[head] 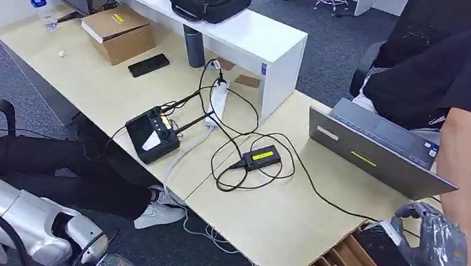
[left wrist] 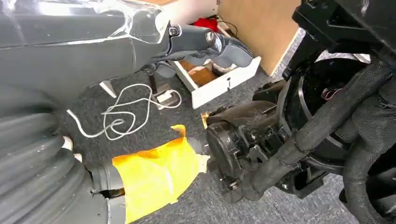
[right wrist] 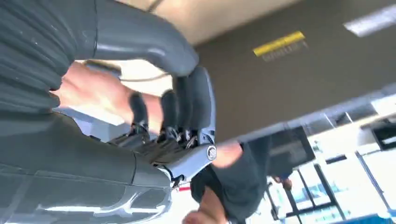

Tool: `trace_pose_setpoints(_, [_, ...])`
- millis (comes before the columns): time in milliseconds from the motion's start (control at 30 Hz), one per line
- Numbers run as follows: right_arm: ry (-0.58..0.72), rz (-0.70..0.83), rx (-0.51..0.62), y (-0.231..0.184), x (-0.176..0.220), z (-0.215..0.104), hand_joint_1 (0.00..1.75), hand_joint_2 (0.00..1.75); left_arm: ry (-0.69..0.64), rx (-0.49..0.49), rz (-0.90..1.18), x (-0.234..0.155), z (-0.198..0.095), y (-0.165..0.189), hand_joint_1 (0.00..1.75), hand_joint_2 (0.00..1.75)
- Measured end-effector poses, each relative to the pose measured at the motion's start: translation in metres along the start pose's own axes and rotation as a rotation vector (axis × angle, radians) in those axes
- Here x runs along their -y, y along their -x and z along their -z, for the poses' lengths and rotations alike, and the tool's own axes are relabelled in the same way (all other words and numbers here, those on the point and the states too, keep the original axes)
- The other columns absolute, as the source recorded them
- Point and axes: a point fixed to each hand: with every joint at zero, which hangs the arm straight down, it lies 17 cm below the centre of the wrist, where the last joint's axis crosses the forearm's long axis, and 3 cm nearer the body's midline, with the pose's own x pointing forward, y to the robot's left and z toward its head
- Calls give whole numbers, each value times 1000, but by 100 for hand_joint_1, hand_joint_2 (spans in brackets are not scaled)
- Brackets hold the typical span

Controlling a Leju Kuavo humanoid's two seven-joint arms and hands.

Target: Pass the card to the sensor for recognition and then transmit it.

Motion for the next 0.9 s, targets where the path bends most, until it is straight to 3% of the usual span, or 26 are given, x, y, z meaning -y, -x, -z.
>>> trace_pose_setpoints(67, [19, -1, 15, -5, 9, 3, 175, 175, 1, 6, 1, 0, 0, -1, 0, 175])
trace_pose_setpoints(100, [29, 1, 21, -8, 14, 5, 150, 175, 2, 10, 6, 0, 0, -1, 0, 175])
trace_pose_setpoints(133, [38, 4, 25, -10, 17, 6, 37, 175, 3, 13, 10, -1, 0, -1, 0, 175])
trace_pose_setpoints(167, [45, 8, 30, -12, 21, 8, 0, 175, 6, 17, 16, -1, 0, -1, 0, 175])
trace_pose_setpoints(900, [14, 45, 20, -6, 15, 5, 0, 175, 18, 30, 40, -1, 1, -2, 0, 175])
